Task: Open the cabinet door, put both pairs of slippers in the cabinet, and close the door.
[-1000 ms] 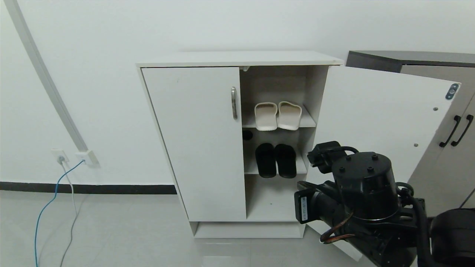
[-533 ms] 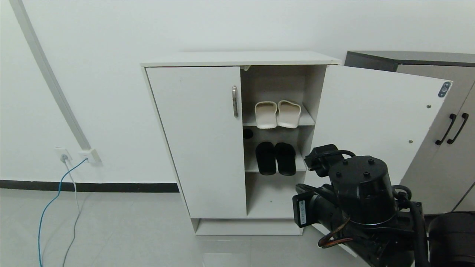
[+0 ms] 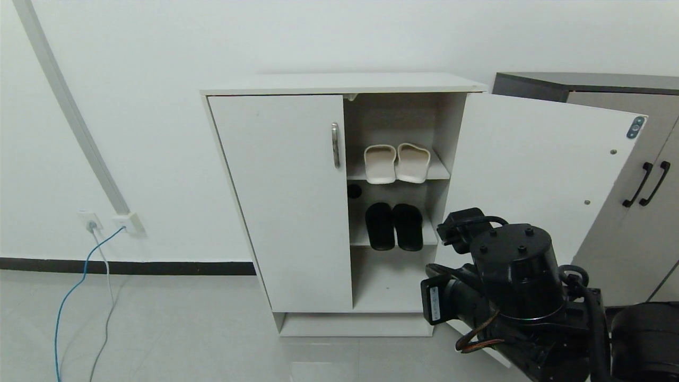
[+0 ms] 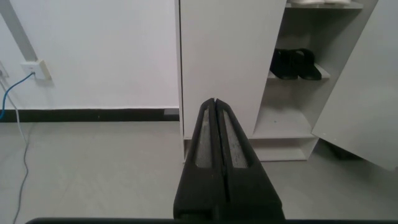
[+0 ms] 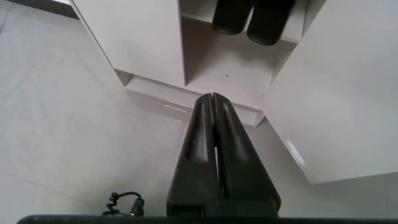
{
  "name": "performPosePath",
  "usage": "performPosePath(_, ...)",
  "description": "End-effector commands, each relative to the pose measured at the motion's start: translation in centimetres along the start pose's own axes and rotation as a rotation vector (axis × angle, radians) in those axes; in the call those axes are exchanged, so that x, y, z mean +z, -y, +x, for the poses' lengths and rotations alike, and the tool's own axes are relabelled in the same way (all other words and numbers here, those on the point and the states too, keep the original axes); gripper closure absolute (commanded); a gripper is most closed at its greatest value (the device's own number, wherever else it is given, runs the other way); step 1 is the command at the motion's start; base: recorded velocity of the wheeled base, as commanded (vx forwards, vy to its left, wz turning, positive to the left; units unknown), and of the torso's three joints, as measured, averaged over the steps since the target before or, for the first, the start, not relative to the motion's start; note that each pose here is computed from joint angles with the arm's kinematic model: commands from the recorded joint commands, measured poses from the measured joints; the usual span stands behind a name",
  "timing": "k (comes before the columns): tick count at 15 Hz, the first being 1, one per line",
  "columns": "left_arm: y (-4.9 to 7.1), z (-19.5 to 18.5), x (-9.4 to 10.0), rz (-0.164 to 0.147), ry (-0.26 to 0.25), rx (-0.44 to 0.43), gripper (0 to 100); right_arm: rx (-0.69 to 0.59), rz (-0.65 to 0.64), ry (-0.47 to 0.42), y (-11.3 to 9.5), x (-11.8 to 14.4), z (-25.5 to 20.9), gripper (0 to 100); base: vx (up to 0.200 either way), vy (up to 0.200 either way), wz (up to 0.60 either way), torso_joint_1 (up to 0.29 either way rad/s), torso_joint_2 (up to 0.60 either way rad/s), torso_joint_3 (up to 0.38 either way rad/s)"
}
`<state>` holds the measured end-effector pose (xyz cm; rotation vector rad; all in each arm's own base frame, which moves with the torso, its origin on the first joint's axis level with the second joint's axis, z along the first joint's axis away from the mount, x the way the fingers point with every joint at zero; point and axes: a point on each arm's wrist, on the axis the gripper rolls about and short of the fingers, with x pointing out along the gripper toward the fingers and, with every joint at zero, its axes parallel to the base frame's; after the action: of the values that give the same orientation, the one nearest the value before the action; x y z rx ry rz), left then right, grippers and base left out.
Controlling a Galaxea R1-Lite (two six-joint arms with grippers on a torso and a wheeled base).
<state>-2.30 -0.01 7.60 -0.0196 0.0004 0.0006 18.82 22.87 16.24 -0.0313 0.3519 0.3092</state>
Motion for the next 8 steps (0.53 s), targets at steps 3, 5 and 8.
performPosePath(3, 0.0, 0.01, 0.0, 0.0, -0.001, 0.001, 100, -0.001, -0.003, -0.001, -0.02, -0.04, 0.03, 100, 0.0, 0.0, 0.0, 0.0, 0.0, 0.0)
performPosePath(5, 0.0, 0.0, 0.0, 0.0, 0.0, 0.001, 100, -0.001, -0.003, -0.001, -0.02, -0.04, 0.03, 100, 0.0, 0.0, 0.0, 0.0, 0.0, 0.0)
performPosePath(8, 0.0, 0.01, 0.0, 0.0, -0.001, 0.001, 100, -0.002, -0.007, -0.003, -0.02, -0.12, 0.06, 100, 0.0, 0.0, 0.0, 0.004, -0.05, -0.061)
